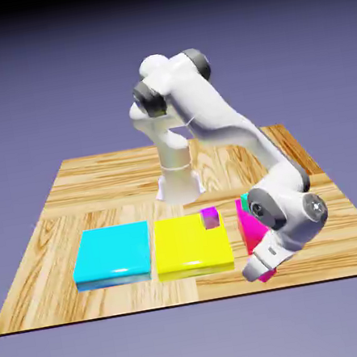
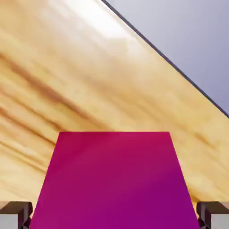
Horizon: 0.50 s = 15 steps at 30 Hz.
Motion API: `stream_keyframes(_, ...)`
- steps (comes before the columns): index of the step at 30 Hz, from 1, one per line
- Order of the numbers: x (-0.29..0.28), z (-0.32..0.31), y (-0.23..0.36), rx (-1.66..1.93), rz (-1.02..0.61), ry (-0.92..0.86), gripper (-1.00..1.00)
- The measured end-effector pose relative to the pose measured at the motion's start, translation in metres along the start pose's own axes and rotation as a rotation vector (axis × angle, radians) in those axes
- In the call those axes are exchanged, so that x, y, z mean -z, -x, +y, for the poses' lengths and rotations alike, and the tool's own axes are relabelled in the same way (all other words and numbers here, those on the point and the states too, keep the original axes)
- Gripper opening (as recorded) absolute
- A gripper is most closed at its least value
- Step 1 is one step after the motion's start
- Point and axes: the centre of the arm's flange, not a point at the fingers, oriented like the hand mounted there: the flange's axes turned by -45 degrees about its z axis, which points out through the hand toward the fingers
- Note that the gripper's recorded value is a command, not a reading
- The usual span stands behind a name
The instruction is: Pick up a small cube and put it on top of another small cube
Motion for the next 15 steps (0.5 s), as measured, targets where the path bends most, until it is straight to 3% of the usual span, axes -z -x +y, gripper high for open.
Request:
stream_keyframes(3, 0.052, -0.009, 0.015, 0.023, 0.001, 0.014, -1.0)
stream_keyframes(15, 0.105, -0.111, 0.119, 0.291, 0.0, 0.196, -1.0)
